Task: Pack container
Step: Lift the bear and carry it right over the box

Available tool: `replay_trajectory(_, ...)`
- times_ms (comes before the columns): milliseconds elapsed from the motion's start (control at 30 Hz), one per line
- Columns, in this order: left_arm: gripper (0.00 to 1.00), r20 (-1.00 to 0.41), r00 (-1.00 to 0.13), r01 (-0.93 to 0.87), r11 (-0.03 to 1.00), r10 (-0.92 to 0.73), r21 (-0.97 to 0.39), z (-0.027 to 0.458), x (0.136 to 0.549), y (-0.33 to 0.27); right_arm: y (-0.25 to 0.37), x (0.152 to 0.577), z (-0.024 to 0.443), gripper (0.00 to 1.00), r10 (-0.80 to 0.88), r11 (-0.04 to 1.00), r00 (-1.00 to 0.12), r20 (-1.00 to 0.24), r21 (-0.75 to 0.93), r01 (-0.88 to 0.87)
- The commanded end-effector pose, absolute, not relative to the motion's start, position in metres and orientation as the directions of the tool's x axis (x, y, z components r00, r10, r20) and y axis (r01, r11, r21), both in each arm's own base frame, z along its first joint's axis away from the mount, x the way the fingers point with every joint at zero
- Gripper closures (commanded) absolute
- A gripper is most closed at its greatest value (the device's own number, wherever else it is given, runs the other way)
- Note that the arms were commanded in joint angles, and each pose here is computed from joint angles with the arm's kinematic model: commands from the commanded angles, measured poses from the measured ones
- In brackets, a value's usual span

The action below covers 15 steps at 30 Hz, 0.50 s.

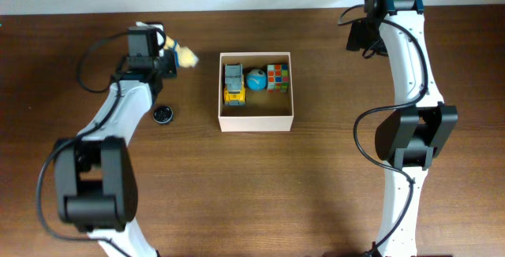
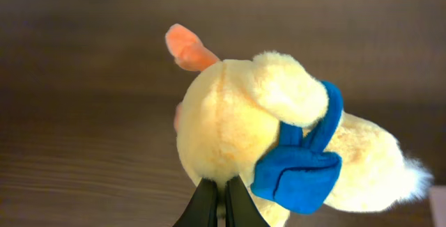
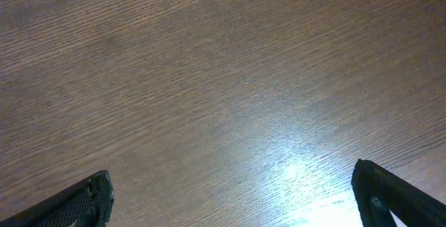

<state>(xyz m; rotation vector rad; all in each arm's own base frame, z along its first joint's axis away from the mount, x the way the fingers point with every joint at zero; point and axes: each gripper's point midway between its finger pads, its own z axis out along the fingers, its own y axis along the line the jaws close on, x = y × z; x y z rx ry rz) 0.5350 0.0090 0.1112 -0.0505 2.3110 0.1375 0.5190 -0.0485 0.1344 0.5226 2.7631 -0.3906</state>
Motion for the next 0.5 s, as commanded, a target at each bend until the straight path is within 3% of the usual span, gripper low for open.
replay_trajectory(0,0.98,-0.838,-0.545,-0.136,0.986,0.006,0.095,0.197,0.535,0.020,-0.055,0.518,0.132,0.01,0.328,0.884,-0.881,-0.341,-0.219,0.413)
replay_trajectory(200,0.98,-0.853,-0.522,-0.117,0.989,0.014,0.088,0.242,0.508,0.011,-0.055,0.518,0.132,0.01,0.328,0.884,-0.881,-0.341,-0.219,0.413)
replay_trajectory(467,0.98,-0.799,-0.593,0.042,0.995,0.100,0.094,0.244,0.470,-0.056,-0.055,0.518,0.132,0.01,0.328,0.884,-0.881,-0.341,-0.219,0.413)
